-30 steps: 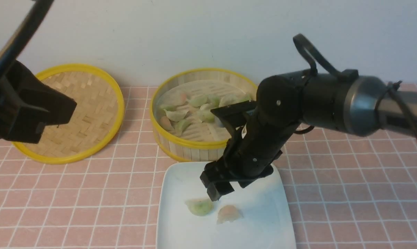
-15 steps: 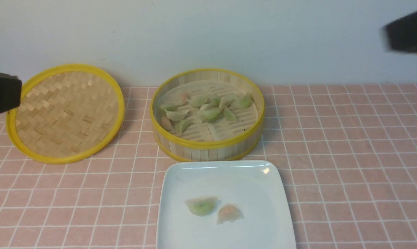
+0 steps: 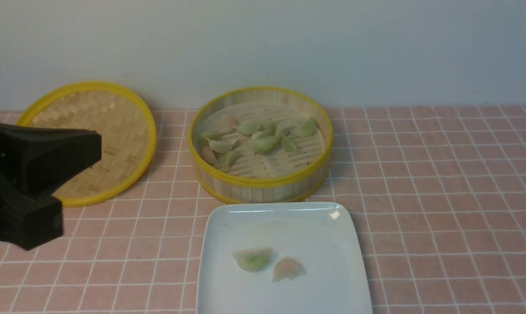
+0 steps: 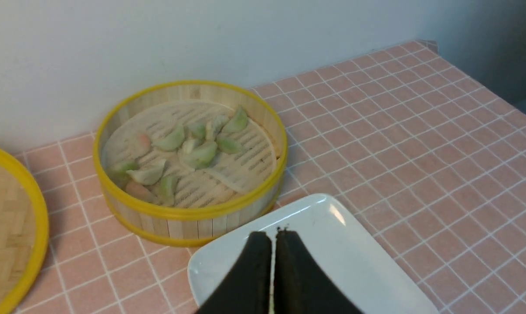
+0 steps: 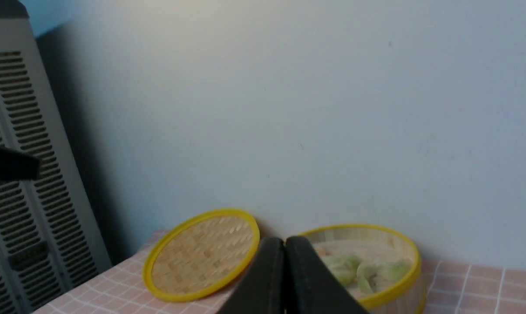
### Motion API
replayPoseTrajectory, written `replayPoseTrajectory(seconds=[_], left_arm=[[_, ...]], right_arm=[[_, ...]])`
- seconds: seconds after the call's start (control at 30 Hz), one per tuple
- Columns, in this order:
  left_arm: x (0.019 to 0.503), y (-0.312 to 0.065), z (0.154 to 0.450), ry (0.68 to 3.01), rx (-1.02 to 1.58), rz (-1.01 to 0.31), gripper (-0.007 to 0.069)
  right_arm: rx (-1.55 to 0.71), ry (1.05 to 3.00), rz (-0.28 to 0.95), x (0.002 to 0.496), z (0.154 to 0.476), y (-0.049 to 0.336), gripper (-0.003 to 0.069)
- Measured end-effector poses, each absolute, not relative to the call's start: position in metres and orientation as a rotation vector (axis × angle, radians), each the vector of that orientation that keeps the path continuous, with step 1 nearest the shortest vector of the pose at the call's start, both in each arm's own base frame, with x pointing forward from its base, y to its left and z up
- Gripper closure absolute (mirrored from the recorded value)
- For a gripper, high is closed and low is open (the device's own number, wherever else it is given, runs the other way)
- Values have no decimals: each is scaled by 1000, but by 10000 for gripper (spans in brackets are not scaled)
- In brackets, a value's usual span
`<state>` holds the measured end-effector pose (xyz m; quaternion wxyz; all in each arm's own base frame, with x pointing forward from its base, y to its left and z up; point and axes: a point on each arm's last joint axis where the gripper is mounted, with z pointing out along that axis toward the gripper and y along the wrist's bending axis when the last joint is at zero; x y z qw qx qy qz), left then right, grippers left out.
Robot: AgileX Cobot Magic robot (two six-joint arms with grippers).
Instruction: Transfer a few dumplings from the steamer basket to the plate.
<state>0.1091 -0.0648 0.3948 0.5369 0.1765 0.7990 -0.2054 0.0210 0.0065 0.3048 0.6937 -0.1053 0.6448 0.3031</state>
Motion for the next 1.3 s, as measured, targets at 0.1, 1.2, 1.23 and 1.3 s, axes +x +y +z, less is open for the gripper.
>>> replayPoseTrajectory(seconds=[0.1, 1.2, 1.23, 1.3], left_arm=[[92, -57, 396, 1854, 413, -493, 631], [34, -16, 271, 1599, 301, -292, 631], [36, -15, 261, 1606, 267, -251, 631], [41, -13, 241, 1645, 220, -192, 631]], right_arm=[[-236, 1459, 665, 24, 299, 8, 671], [-243, 1453, 645, 24, 299, 7, 671], [-243, 1453, 645, 24, 299, 7, 671], [-243, 1453, 645, 24, 299, 7, 671]])
